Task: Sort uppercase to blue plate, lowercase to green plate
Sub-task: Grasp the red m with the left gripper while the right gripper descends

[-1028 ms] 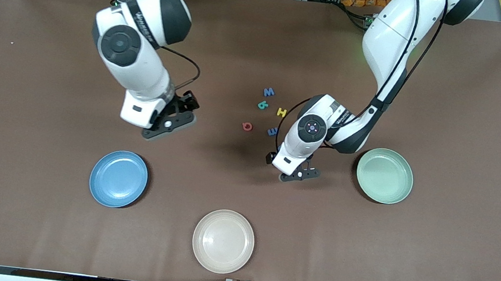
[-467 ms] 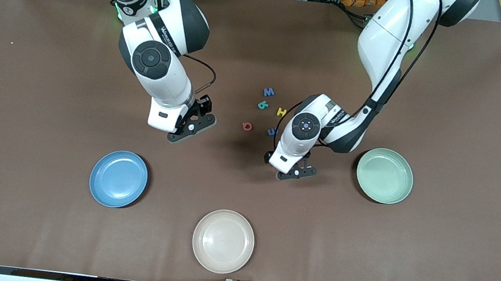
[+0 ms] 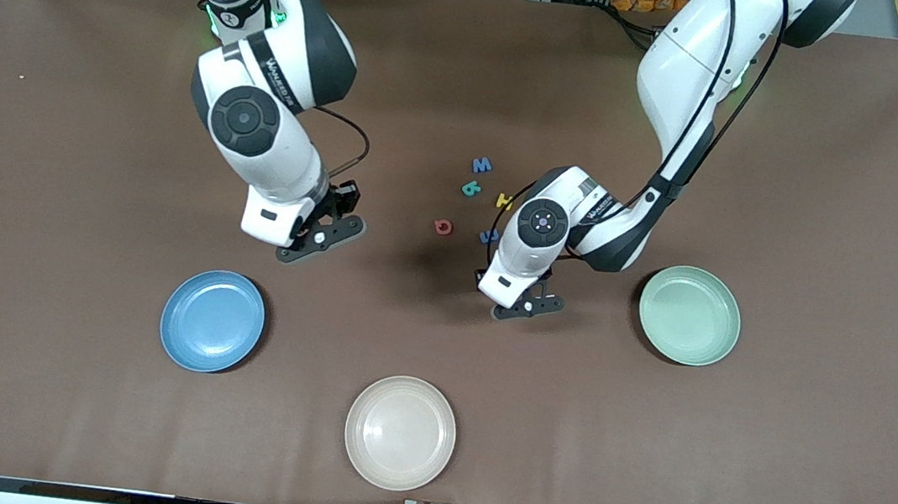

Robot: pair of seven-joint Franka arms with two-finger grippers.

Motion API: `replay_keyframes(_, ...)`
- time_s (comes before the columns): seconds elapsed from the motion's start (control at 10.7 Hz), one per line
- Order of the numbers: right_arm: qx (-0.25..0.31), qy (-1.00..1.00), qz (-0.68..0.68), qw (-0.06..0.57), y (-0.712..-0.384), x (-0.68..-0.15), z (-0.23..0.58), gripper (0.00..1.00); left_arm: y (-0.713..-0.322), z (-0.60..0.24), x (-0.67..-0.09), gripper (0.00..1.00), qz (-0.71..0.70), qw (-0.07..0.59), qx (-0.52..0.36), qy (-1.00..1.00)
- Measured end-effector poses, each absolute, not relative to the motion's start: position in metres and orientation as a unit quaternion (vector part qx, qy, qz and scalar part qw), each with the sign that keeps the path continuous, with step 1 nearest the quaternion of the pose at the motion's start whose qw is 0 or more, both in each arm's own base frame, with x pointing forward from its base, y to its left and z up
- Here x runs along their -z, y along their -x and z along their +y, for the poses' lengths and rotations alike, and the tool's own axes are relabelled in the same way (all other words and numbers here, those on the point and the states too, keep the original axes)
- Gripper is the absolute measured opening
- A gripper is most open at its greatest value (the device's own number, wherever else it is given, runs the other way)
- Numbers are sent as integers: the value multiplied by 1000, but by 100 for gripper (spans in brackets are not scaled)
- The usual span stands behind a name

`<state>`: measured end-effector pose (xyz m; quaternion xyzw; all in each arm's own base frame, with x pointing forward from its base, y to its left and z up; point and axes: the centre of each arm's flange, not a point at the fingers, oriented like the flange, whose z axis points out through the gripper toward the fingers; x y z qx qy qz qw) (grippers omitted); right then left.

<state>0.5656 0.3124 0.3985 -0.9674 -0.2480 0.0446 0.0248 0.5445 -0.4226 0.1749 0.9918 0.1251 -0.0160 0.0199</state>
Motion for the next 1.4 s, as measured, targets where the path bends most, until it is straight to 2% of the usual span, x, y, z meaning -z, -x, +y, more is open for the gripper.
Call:
replay_keyframes(0.37,-47,967,-248,24,-565,-398,313,37,-544,-423,-173,62,119,15,13,-993)
replay_keyframes(0.56,-49,967,-250,24,-564,-395,314,40,-544,-422,-173,60,119,13,13,-993)
replay_keyframes(0.75,-51,966,-251,24,-563,-393,317,41,-544,-421,-173,52,118,11,13,-993)
replay_keyframes(0.93,-51,966,-253,24,-562,-393,318,45,-544,-422,-174,46,110,7,9,-994)
replay_keyframes(1.12,-52,965,-257,24,-559,-391,324,52,-544,-422,-175,36,107,6,6,-994)
replay_keyframes(1.22,-53,964,-260,24,-558,-389,327,53,-544,-422,-176,28,107,5,5,-994)
replay_keyframes(1.31,-55,963,-261,23,-557,-387,329,55,-544,-422,-176,24,107,5,5,-994)
replay_keyframes(1.4,-56,963,-262,23,-556,-385,330,67,-544,-422,-176,11,106,5,4,-994)
